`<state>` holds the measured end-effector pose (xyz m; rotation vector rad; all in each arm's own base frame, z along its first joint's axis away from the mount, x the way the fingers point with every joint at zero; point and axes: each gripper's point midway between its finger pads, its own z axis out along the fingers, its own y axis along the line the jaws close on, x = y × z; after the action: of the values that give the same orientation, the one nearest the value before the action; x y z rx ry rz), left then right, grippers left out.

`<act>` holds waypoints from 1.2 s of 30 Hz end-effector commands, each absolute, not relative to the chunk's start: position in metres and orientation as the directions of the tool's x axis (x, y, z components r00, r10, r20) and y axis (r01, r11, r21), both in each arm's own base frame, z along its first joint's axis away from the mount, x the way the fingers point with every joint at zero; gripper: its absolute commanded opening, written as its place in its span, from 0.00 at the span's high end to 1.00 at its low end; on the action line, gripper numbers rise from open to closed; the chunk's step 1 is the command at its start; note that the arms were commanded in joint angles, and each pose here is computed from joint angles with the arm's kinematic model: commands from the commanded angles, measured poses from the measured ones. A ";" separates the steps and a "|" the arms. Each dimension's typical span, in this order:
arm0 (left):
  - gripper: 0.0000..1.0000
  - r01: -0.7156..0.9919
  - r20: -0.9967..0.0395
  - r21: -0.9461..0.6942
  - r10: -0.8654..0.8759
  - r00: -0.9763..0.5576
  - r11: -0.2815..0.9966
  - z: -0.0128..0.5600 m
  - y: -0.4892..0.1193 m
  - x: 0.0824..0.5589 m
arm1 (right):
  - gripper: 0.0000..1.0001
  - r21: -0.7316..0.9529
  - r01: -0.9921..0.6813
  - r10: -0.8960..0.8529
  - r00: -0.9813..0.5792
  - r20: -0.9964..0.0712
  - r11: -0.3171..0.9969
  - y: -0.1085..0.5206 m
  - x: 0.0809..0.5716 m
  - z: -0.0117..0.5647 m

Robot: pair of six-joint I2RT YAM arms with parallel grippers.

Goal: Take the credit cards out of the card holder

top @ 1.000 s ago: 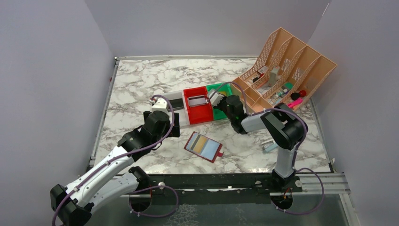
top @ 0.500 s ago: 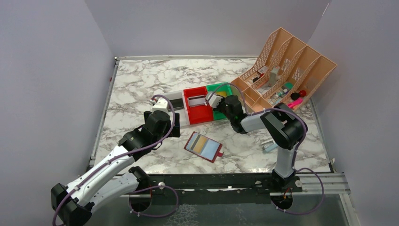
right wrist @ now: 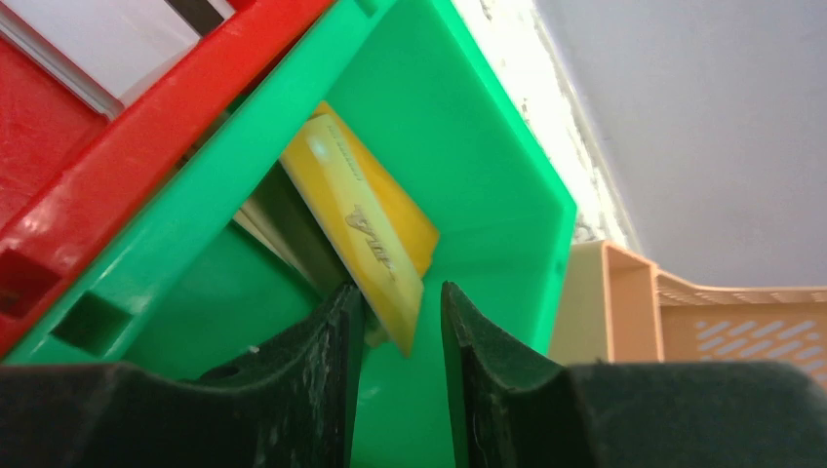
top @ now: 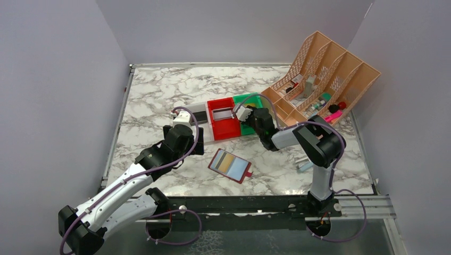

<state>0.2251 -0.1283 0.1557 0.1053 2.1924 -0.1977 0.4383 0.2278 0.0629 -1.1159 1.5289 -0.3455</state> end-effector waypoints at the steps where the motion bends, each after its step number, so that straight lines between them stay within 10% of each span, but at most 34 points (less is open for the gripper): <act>1: 0.01 0.163 -0.816 -0.116 0.000 -0.579 0.980 0.163 -0.132 0.227 | 0.57 -0.722 -0.417 -0.765 0.092 -0.637 0.551 0.226 0.444 0.074; 15: 0.01 0.167 -0.812 -0.117 0.002 -0.583 0.979 0.162 -0.133 0.227 | 0.56 -0.593 -0.341 -0.638 -0.026 -0.770 0.729 0.209 0.455 0.096; 26: 0.01 0.166 -0.813 -0.116 0.002 -0.582 0.979 0.162 -0.133 0.227 | 0.56 -0.104 -0.354 -0.173 -0.171 -0.970 0.929 0.227 0.424 0.171; 36: 0.01 0.164 -0.813 -0.119 -0.002 -0.582 0.979 0.163 -0.133 0.228 | 0.63 0.453 -0.388 0.122 -0.636 -0.762 0.803 0.274 0.299 0.136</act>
<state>0.2246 -0.1296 0.1541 0.1117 2.1998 -0.2013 0.3711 0.2503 0.1797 -0.2943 1.8929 0.5160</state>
